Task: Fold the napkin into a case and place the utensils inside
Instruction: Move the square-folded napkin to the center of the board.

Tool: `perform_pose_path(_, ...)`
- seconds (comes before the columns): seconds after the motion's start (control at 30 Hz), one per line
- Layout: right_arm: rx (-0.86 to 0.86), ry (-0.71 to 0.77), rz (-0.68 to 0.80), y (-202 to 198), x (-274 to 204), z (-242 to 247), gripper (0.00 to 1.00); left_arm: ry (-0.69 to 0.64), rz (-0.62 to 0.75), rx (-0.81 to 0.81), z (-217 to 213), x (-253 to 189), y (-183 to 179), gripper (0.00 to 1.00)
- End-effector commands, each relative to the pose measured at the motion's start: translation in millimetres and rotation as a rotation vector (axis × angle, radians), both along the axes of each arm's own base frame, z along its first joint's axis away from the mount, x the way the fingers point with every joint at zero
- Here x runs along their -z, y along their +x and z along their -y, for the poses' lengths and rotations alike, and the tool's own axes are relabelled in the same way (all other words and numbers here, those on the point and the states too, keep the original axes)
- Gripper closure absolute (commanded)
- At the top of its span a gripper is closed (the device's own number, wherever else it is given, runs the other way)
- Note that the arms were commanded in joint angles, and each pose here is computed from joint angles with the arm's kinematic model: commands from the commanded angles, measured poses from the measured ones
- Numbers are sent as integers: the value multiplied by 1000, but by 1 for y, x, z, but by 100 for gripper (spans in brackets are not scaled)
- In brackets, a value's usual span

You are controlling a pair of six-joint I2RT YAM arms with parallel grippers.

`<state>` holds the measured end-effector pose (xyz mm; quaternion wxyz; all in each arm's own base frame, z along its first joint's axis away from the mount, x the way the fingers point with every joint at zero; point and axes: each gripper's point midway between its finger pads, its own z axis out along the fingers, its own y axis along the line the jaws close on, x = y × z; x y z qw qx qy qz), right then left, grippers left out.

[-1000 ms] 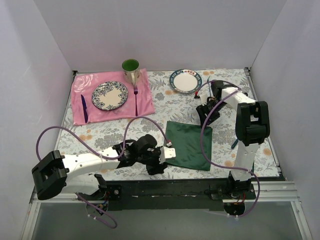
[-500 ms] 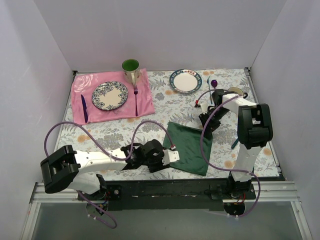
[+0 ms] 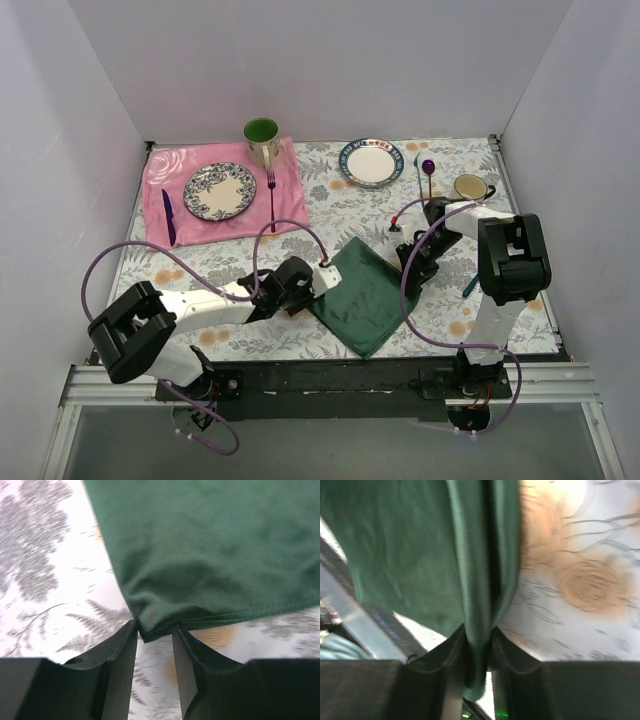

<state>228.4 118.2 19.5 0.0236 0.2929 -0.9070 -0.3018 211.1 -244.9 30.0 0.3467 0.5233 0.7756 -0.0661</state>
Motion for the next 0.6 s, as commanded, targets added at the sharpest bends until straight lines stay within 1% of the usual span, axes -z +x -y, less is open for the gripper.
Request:
perform_pose_path(0.0, 30, 99, -32, -6, -1, -27, 58, -4, 60, -75, -20, -5, 32, 67)
perform_pose_path(0.07, 45, 138, -37, -2, -4, -43, 50, -12, 81, -113, -30, -6, 51, 67)
perform_pose_path(0.1, 55, 174, -45, 0, -7, -52, 44, 11, 80, -111, -34, 0, 56, 67)
perform_pose_path(0.13, 56, 197, -39, 5, -8, -59, 41, 24, 80, -137, -43, 3, 65, 67)
perform_pose_path(0.17, 49, 216, -51, 3, -9, -67, 40, 6, 104, -148, -41, -1, 76, 67)
perform_pose_path(0.2, 59, 246, -70, 3, -14, -73, 38, 16, 93, -159, -44, 4, 81, 67)
perform_pose_path(0.27, 56, 256, -89, 0, -19, -77, 38, -1, 68, -201, -52, 2, 92, 66)
perform_pose_path(0.37, 36, 242, -88, -7, -27, -71, 38, -22, 22, -212, -63, 0, 87, 64)
perform_pose_path(0.4, 33, 229, -86, -10, -29, -68, 38, -28, 9, -216, -67, 0, 85, 61)
perform_pose_path(0.43, 22, 228, -59, -10, -35, -65, 38, -73, -23, -174, -61, -7, 75, 58)
perform_pose_path(0.47, 26, 212, -54, -12, -35, -60, 37, -91, -36, -162, -61, -10, 70, 56)
perform_pose_path(0.5, 24, 167, -42, -12, -33, -53, 37, -103, -53, -152, -61, -11, 65, 52)
perform_pose_path(0.57, 26, 114, -16, -9, -31, -42, 37, -135, -82, -146, -60, -22, 53, 49)
